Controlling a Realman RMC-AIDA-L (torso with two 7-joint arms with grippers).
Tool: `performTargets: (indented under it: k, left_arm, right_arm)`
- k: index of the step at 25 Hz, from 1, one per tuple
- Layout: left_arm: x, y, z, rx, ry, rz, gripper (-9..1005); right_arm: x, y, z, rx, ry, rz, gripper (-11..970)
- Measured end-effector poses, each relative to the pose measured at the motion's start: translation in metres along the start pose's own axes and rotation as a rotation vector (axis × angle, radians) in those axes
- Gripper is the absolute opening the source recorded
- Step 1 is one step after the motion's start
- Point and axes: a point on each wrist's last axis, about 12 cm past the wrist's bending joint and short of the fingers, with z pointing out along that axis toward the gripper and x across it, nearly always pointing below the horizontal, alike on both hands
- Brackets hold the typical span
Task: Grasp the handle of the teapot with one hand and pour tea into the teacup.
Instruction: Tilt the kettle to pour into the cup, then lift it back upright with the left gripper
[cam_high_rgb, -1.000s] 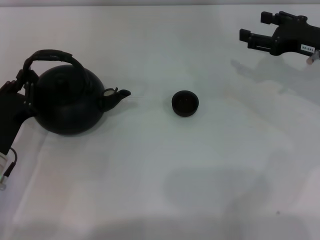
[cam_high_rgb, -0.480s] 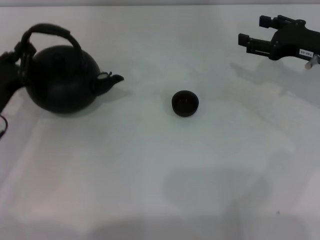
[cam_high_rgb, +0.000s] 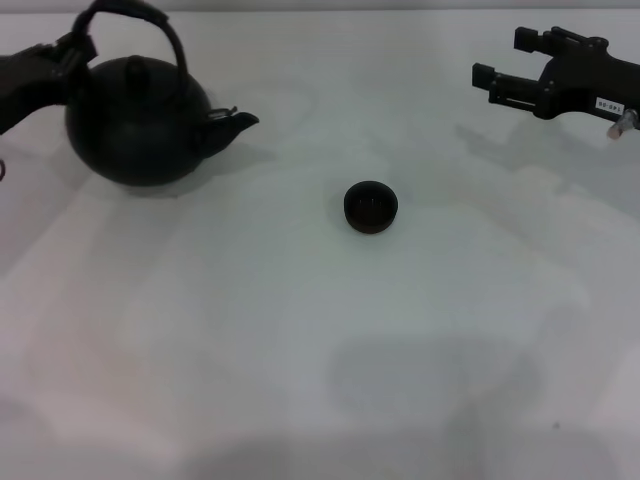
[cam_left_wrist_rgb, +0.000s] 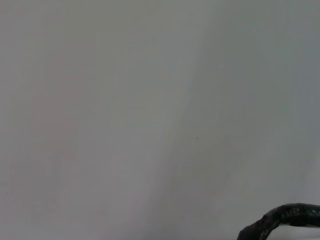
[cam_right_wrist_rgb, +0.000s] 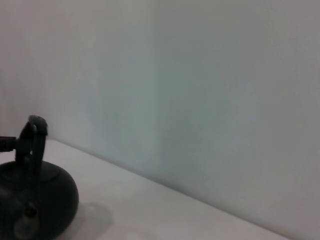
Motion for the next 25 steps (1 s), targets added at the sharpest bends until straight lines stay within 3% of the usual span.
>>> performTargets:
  k: [4, 12, 18, 25]
  left_arm:
    - [-0.020, -0.013, 0.021, 0.026, 0.099, 0.062, 162]
    - [-0.039, -0.038, 0.036, 0.009, 0.227, 0.209, 159]
    - [-0.046, -0.055, 0.032, 0.002, 0.211, 0.298, 156]
    - [-0.070, -0.074, 0.018, 0.016, 0.147, 0.365, 138]
  right_arm:
    - [-0.002, -0.001, -0.001, 0.006, -0.028, 0.005, 841]
    - [-0.006, -0.004, -0.005, 0.024, -0.061, 0.016, 841]
    - [-0.007, -0.012, -0.016, 0.079, -0.108, 0.050, 841]
    - [-0.014, -0.026, -0.032, 0.149, -0.197, 0.100, 841]
